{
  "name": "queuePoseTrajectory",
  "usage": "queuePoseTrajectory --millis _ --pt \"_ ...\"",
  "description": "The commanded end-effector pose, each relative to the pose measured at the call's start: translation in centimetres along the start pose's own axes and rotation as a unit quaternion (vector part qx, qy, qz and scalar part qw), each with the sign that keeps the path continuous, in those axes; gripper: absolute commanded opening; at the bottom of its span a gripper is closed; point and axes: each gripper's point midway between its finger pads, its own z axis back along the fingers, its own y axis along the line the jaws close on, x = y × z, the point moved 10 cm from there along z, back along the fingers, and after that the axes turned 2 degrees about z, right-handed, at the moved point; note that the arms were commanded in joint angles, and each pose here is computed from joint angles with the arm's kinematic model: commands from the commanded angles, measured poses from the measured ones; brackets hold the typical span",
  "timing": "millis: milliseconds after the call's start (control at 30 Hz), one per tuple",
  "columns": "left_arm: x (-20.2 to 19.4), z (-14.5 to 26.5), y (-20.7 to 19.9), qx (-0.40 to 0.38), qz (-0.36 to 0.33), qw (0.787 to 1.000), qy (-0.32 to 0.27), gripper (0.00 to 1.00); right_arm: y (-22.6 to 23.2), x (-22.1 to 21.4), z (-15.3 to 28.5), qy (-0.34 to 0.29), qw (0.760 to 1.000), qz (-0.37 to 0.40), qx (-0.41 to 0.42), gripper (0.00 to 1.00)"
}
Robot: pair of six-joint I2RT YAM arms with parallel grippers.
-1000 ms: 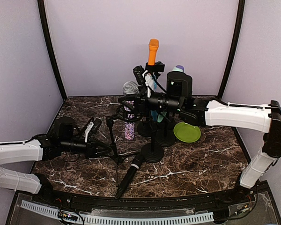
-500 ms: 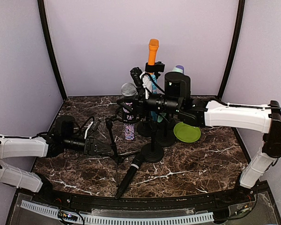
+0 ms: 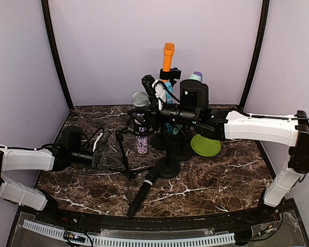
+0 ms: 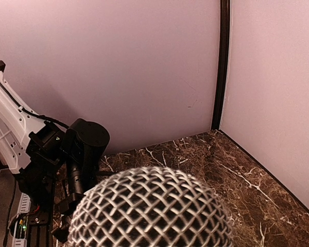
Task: Remove the microphone from the stand
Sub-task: Unscrew the knob on the microphone stand, then unscrew the microphone stand with the microphone at the center of the board.
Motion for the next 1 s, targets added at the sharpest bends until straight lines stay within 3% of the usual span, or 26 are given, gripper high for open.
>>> queuePoseTrajectory --millis 0,167,400,700,967 --pt "0.9 0.4 -0.4 0.029 -0.024 0.999 -0.004 0.47 0.5 2.0 -0.2 -0.035 0.999 0.013 -0.002 0.21" --pt "1.8 1.8 -1.9 0.096 -0.097 0.990 -0.038 0.57 0.4 2.1 -0.1 -0.040 0.999 0.009 -0.008 0.37" --pt "1.9 3.5 -3.1 0.165 -0.149 0.973 -0.064 0.61 0.3 1.9 0.1 -0.045 0.999 0.002 -0.016 0.62" --pt "2.5 4.6 -5.4 0.154 -0.218 0.957 -0.111 0.61 0.2 2.1 0.5 -0.052 0.998 -0.002 -0.028 0.80" --pt "4.3 4.7 -7.7 0.128 -0.288 0.943 -0.107 0.63 0.0 2.3 1.7 -0.045 0.997 -0.014 -0.066 0.94"
